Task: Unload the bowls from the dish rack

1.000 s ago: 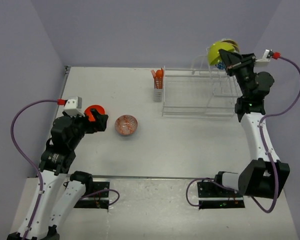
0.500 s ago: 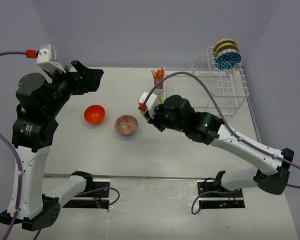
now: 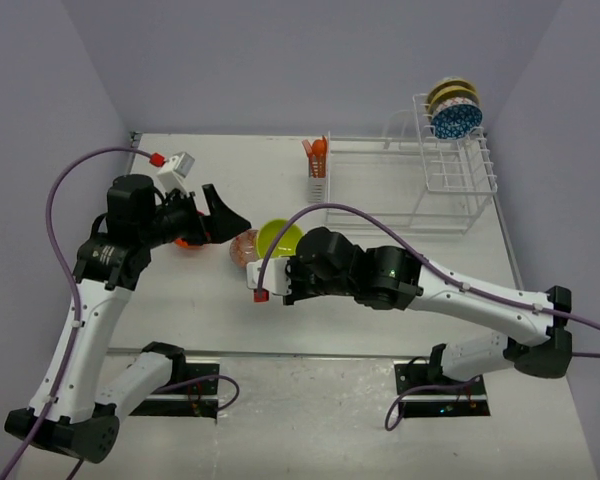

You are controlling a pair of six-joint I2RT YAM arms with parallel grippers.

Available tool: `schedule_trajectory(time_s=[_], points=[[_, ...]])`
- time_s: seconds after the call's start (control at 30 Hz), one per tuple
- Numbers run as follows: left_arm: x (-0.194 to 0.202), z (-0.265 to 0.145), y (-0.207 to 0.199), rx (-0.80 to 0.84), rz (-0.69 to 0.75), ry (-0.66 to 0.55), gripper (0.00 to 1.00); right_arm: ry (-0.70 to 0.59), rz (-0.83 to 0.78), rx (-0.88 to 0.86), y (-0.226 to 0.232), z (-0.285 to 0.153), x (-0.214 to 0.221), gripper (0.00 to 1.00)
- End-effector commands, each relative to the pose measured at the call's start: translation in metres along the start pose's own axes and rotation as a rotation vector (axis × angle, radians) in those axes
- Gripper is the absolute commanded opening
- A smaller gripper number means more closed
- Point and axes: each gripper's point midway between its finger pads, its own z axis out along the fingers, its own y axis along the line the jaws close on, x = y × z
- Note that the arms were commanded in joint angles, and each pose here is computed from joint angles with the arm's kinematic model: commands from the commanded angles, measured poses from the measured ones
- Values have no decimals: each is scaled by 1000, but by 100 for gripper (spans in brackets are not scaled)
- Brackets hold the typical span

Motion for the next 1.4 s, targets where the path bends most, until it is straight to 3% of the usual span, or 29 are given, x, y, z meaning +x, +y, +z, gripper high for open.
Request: schedule_trajectory(time_s=[0.0,0.3,0.4,0.47,0.57,0.7,0.87,0.93,1.0,1.23,1.37], points=[[9,-12,-37,198,7,12,100,-66,-70,20,-22,-7,-39,0],[22,8,-3,88,5,37,97,48,-94,-13,-27,18,-47,0],[21,10,17,-17,26,21,88,67,-103,9,-31,24,-47,0],[19,11,37,-123,38,8,77,77,-106,41,-37,23,-48,0],[24,12,58,-216,67,40,70,90,-118,56,-40,24,-51,0],[29,14,70,-265,93,64,39,119,-138,62,-38,33,-52,0],[37,23,69,-256,120,128,34,149,-157,73,-40,50,-53,0],[39,25,73,-279,129,140,22,166,-164,84,-41,57,-50,0],[42,27,75,-288,133,150,1,161,-166,96,-44,59,-52,0],[49,34,81,-329,149,175,0,147,-179,120,-49,61,-57,0],[31,27,80,-367,135,76,0,130,-174,135,-50,64,-55,0]])
